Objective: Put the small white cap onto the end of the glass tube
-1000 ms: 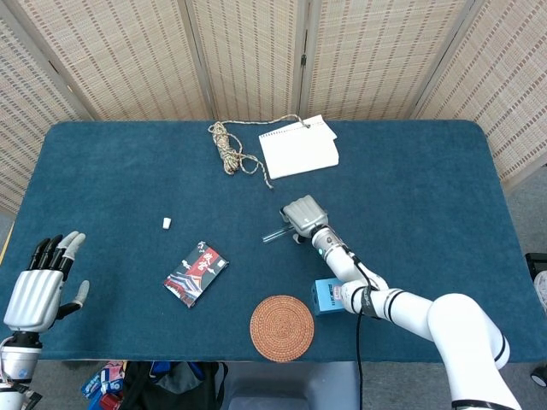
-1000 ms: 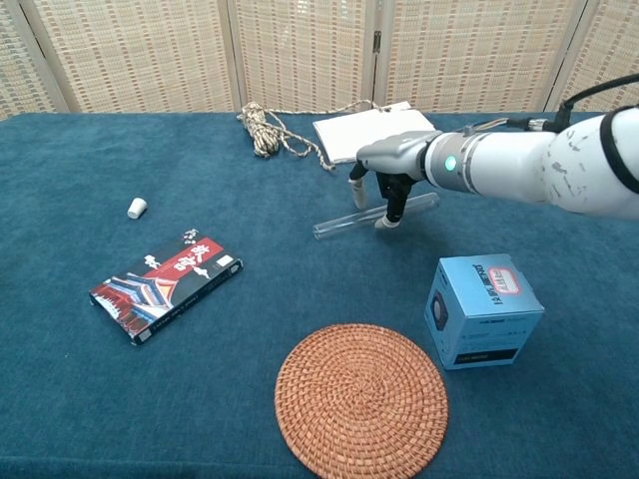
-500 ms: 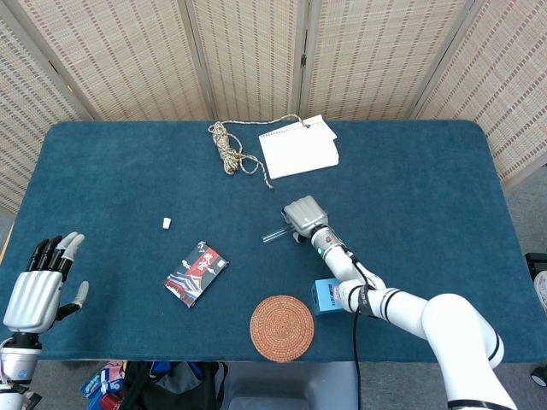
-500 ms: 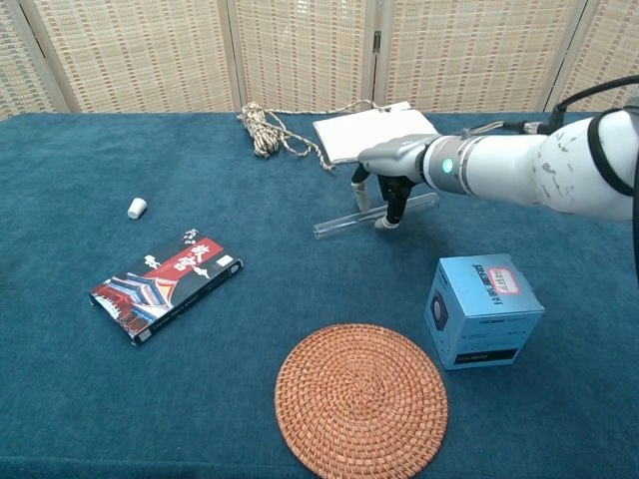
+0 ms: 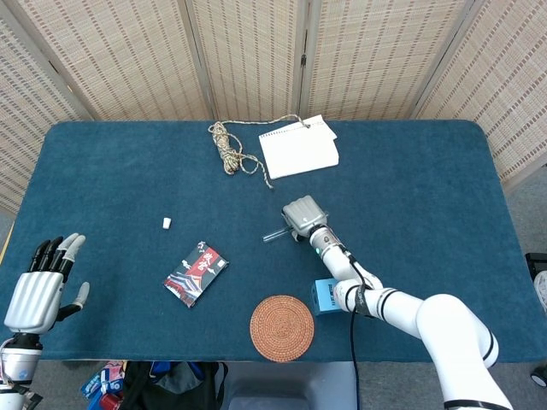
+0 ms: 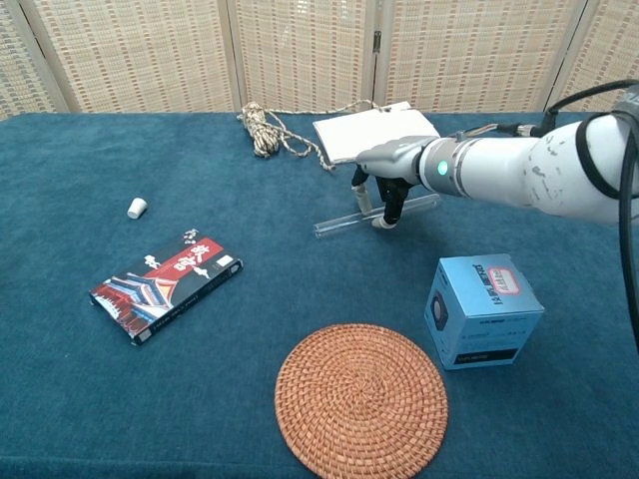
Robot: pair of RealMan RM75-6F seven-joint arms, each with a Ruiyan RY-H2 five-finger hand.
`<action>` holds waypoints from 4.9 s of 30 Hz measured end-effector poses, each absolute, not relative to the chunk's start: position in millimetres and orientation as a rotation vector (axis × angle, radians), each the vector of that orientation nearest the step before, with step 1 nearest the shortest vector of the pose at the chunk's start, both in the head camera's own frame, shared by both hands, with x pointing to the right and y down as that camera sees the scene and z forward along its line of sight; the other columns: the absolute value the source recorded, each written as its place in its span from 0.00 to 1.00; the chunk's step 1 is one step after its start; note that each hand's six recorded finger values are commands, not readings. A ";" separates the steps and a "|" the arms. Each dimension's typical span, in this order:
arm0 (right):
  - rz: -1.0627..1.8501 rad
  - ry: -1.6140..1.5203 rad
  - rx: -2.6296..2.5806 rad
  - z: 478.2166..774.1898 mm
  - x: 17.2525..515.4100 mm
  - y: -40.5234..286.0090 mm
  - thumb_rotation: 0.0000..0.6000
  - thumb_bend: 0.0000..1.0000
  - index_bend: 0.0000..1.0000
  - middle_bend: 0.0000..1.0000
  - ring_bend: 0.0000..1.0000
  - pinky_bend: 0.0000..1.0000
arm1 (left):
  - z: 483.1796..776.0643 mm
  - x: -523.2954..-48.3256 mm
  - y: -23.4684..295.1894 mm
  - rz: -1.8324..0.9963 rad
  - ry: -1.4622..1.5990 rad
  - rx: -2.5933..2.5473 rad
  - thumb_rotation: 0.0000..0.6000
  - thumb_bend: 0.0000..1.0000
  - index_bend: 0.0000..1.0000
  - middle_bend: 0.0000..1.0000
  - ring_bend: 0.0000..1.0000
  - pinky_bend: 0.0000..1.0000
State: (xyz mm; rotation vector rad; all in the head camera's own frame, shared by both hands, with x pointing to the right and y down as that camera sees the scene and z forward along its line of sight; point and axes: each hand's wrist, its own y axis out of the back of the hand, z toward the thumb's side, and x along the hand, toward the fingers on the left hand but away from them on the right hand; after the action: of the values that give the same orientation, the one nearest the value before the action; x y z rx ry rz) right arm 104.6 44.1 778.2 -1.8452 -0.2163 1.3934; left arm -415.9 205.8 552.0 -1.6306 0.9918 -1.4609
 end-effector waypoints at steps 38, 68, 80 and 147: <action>1.324 -0.731 -1.728 608.5 268.9 53.3 1.00 0.57 0.86 1.00 1.00 1.00 | 647.3 -361.1 63.9 -1.399 0.515 -1.756 1.00 0.42 0.27 0.86 0.86 0.88; 1.392 -0.720 -1.762 616.2 292.5 77.6 1.00 0.57 0.86 1.00 1.00 1.00 | 738.4 -332.2 56.2 -1.767 0.177 -1.806 1.00 0.50 0.13 0.95 0.96 0.97; 1.406 -0.721 -1.768 619.3 295.5 77.8 1.00 0.57 0.86 1.00 1.00 1.00 | 743.3 -329.4 56.8 -1.794 0.141 -1.780 1.00 0.50 0.13 0.95 0.96 0.97; 1.417 -0.780 -1.774 614.7 308.5 83.4 1.00 0.57 0.86 1.00 1.00 1.00 | 717.7 -324.1 59.2 -1.564 0.439 -1.757 1.00 0.30 0.35 0.00 0.00 0.00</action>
State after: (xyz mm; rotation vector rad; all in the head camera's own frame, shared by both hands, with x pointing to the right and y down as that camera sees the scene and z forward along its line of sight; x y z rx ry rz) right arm 308.5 83.4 614.7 -1.7739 -0.7800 1.4168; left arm -324.1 59.2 717.7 -1.7570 0.4388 -1.5637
